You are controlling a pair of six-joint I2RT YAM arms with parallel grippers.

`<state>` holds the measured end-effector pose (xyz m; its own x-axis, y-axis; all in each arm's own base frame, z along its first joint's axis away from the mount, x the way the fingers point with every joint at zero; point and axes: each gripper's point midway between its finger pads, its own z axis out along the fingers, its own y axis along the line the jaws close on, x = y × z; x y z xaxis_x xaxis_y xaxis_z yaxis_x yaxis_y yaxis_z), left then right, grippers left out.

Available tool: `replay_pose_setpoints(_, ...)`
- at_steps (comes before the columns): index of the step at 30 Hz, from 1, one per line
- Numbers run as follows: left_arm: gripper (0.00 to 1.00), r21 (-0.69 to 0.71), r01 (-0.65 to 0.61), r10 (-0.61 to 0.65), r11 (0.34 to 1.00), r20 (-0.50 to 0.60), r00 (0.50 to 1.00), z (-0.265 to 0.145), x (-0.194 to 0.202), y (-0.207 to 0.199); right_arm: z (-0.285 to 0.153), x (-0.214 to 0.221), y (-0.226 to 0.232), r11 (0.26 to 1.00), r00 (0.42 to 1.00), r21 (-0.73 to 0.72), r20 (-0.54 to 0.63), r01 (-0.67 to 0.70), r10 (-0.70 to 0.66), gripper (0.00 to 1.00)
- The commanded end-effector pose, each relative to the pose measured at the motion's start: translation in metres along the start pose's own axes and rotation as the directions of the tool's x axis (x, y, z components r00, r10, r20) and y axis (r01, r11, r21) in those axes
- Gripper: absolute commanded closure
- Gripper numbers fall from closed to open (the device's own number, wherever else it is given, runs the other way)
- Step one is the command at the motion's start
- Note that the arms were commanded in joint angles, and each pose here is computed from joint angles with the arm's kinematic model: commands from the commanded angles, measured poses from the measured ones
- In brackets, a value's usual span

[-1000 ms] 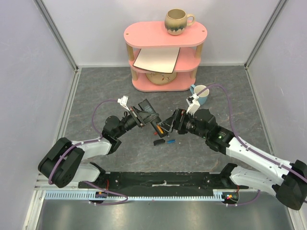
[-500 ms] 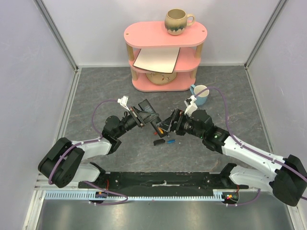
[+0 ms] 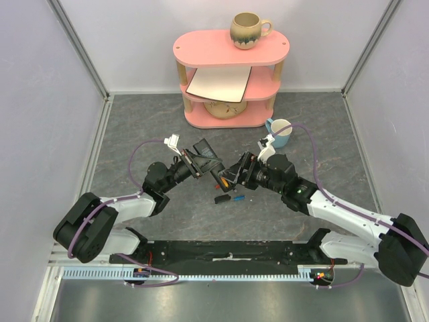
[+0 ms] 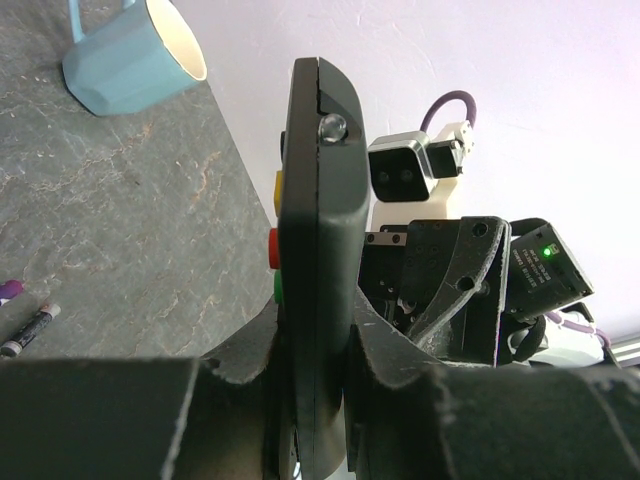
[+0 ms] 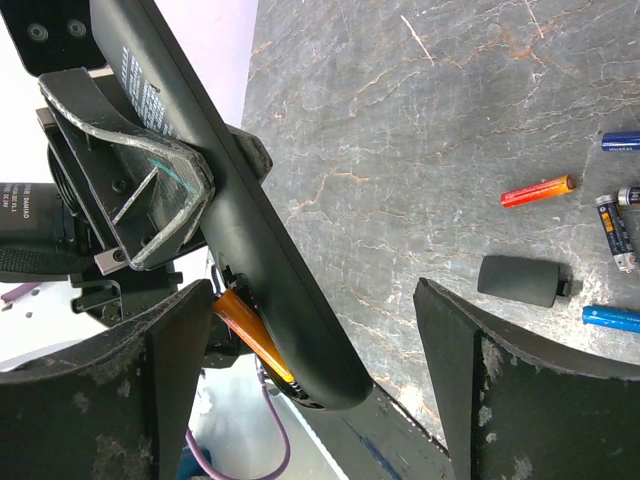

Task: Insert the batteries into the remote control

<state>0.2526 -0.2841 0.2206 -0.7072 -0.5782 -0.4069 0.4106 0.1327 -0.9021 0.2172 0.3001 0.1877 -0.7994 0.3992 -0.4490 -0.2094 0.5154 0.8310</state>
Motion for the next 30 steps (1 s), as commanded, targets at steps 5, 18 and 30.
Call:
replay_pose_setpoints(5, 0.98, 0.091, -0.083, 0.075, 0.992, 0.085, 0.994, 0.001, -0.018, -0.029, 0.001, 0.002, -0.003, 0.999, 0.999, -0.016, 0.002, -0.035, 0.035, 0.13)
replay_pose_setpoints(18, 0.98, 0.109, -0.088, 0.077, 0.990, 0.100, 0.992, 0.002, -0.022, -0.035, 0.003, 0.010, -0.003, 0.999, 0.998, -0.024, -0.036, -0.043, 0.042, 0.13)
replay_pose_setpoints(30, 0.98, 0.136, -0.100, 0.082, 0.986, 0.132, 0.988, 0.004, -0.030, -0.047, 0.001, 0.018, -0.012, 0.997, 0.996, -0.022, -0.051, -0.075, 0.074, 0.19)
